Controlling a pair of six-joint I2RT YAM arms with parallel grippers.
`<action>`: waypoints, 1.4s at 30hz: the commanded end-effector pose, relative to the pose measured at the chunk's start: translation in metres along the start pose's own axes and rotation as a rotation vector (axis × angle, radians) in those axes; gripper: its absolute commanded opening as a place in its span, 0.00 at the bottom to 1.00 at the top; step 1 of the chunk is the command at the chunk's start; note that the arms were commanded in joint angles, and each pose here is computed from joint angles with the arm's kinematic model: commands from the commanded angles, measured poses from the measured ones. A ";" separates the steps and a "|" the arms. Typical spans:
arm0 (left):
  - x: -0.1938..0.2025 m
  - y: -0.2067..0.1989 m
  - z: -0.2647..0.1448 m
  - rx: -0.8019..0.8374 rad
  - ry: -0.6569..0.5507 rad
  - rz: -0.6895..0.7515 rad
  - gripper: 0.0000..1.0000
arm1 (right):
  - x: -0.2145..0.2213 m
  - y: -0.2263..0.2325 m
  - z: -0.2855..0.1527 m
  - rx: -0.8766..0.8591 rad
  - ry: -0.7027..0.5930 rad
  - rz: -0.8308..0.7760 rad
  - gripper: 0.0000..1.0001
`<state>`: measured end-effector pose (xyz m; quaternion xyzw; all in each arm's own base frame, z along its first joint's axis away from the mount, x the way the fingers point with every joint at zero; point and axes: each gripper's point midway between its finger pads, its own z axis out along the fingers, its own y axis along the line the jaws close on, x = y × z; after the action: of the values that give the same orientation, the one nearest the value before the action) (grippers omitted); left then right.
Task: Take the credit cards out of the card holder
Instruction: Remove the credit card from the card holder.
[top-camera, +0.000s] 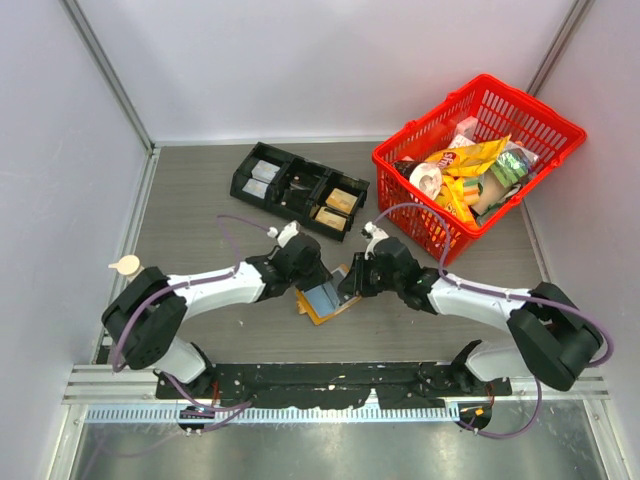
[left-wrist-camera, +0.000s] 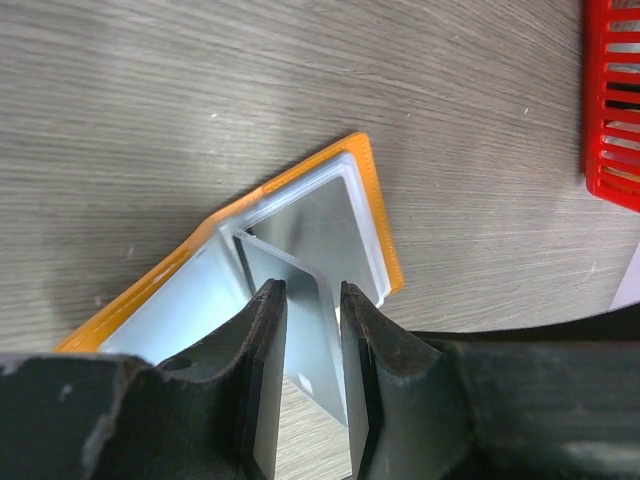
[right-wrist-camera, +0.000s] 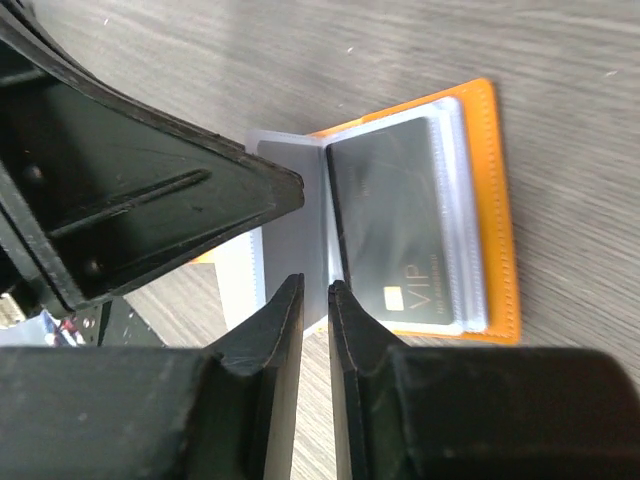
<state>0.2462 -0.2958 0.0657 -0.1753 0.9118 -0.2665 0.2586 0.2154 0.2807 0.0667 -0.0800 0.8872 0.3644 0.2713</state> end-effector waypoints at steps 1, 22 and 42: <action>-0.005 -0.030 0.005 0.058 0.015 0.024 0.32 | -0.022 -0.014 -0.016 0.106 -0.119 -0.029 0.22; -0.036 -0.059 -0.006 0.166 -0.034 0.045 0.52 | -0.031 -0.002 -0.018 0.060 -0.131 -0.083 0.23; 0.012 -0.023 -0.002 0.256 0.091 0.008 0.40 | -0.028 -0.037 0.018 0.002 -0.060 0.101 0.15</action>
<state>0.2406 -0.3090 0.0734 -0.1302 0.8950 -0.3525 0.2405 0.2488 0.2655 0.0454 -0.0579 0.8931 0.3496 0.2773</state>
